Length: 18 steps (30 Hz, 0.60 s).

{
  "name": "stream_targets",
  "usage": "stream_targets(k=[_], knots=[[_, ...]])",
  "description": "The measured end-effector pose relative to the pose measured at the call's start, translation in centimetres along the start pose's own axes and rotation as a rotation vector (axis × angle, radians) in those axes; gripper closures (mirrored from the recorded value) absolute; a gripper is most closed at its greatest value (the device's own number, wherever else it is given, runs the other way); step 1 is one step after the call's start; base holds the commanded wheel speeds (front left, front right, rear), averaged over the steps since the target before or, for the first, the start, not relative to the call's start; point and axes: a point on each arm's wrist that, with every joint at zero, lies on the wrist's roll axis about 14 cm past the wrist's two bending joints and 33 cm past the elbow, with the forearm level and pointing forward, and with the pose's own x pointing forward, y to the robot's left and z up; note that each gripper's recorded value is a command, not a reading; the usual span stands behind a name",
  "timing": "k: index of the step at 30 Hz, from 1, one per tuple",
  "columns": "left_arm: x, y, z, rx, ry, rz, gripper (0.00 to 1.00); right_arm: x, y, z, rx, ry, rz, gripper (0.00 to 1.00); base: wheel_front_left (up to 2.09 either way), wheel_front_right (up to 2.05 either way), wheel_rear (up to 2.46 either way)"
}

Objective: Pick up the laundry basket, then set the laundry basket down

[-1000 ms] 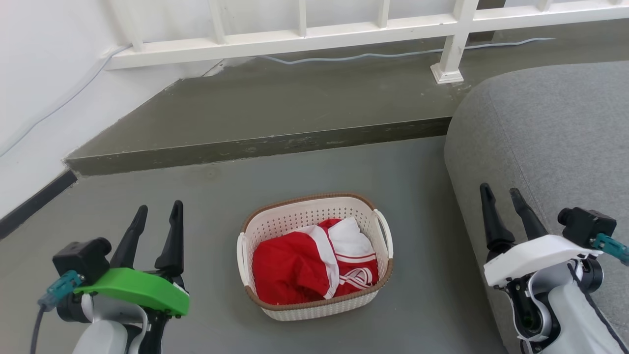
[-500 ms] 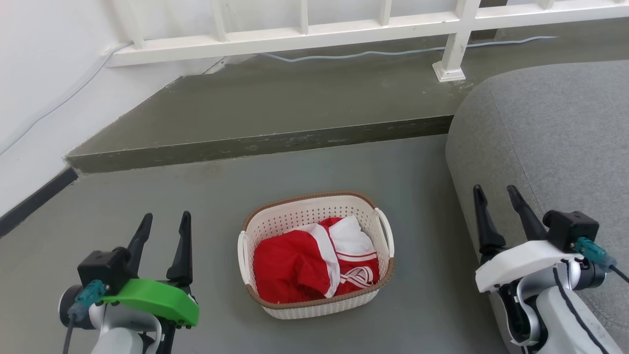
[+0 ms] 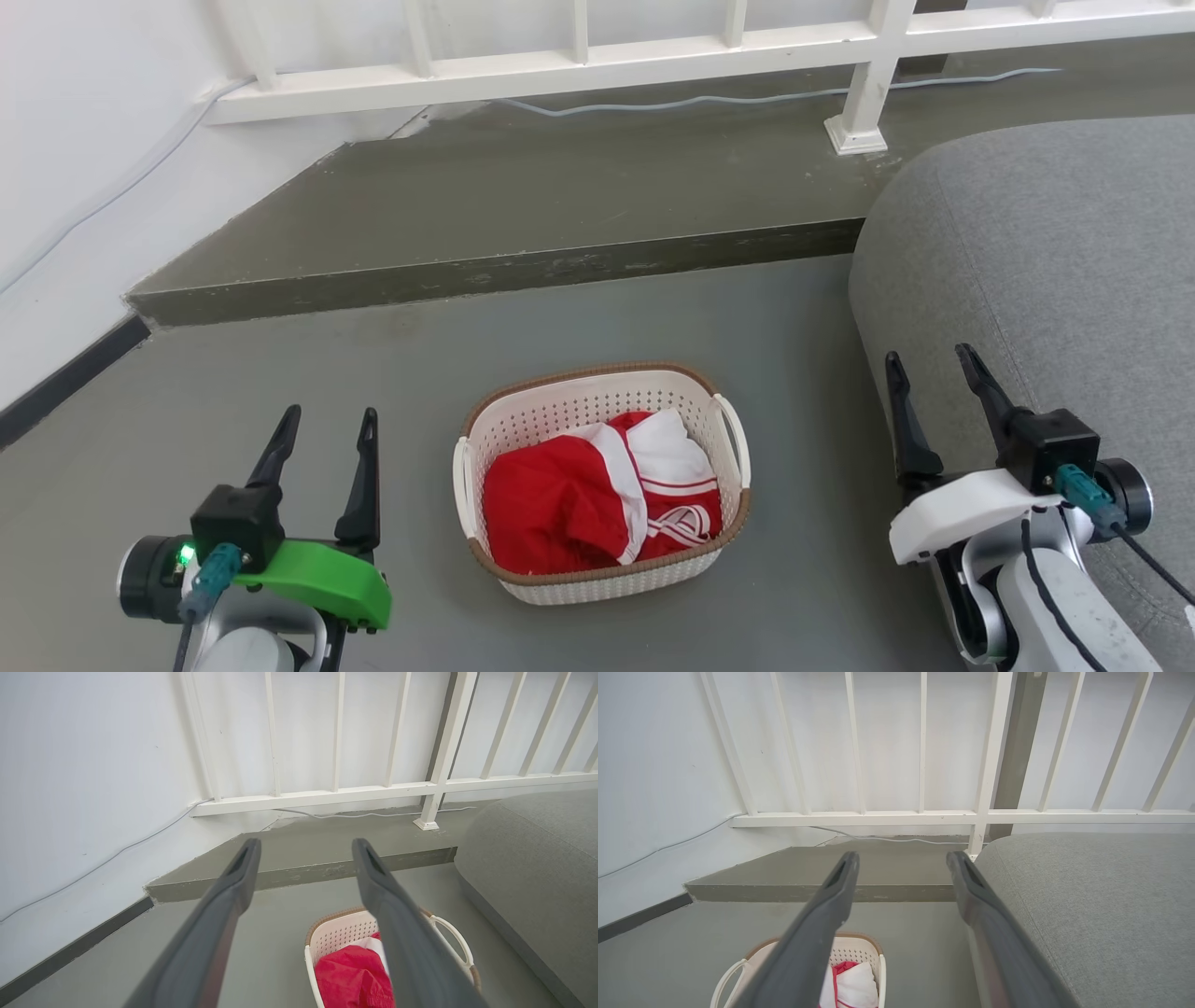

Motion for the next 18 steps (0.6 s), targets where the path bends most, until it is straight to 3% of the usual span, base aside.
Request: stream_targets(k=[18], knots=[[-0.16, 0.25, -0.98, 0.002, 0.029, 0.014, 0.0, -0.23, -0.28, -0.34, 0.004, 0.007, -0.027, 0.0, 0.0, 0.0, 0.0]])
